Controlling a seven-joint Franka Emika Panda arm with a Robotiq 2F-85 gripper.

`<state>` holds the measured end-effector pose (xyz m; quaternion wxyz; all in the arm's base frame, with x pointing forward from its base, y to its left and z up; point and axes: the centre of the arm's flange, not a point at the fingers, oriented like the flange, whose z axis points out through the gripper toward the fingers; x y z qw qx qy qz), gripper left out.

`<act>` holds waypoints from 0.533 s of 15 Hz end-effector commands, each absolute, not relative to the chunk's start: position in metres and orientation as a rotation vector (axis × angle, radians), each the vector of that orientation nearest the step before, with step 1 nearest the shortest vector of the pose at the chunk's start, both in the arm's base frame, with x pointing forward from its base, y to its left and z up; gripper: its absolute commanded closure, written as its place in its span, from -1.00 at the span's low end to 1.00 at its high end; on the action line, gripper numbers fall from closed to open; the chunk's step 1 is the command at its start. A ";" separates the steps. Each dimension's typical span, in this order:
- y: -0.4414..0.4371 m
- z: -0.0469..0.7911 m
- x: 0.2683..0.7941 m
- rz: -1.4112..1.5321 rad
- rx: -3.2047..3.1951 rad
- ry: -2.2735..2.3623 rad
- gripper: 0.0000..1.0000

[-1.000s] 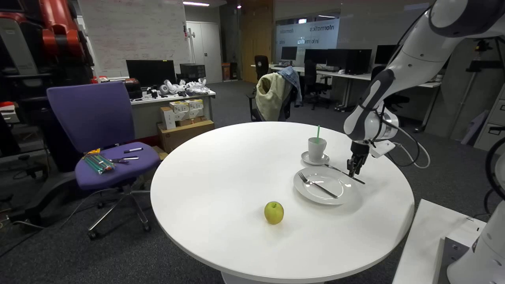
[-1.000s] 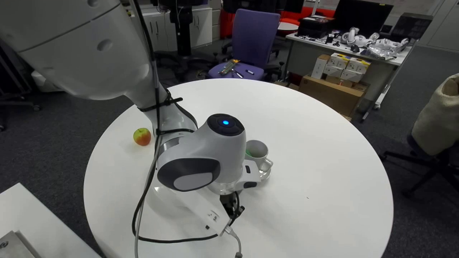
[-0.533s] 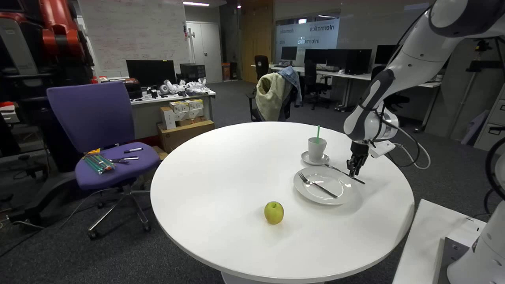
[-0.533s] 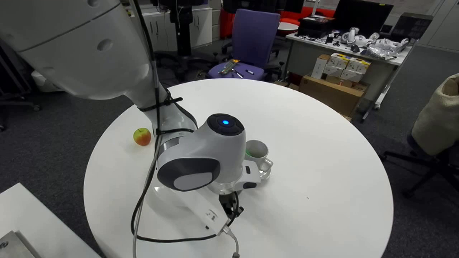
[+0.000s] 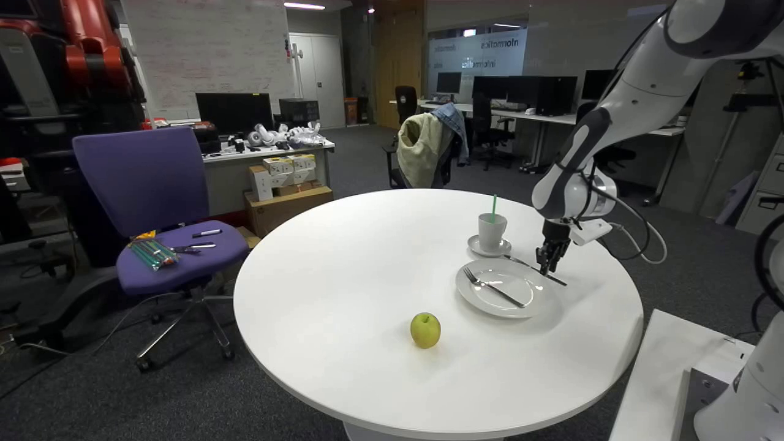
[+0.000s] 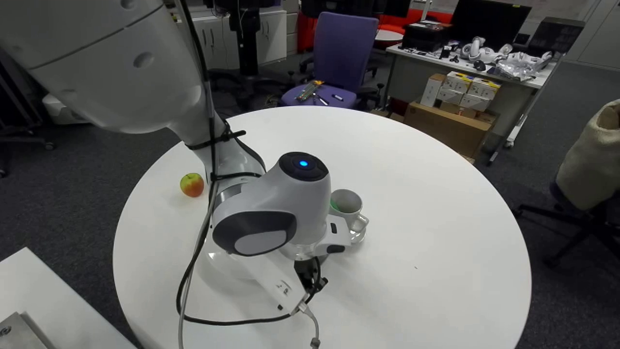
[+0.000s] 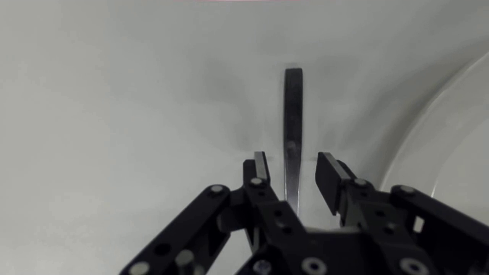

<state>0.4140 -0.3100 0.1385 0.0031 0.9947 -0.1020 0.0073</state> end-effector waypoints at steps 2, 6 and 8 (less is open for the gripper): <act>-0.307 0.142 0.420 0.050 3.091 -0.348 0.30; -0.305 0.142 0.422 0.049 3.091 -0.351 0.40; -0.305 0.142 0.422 0.048 3.090 -0.351 0.32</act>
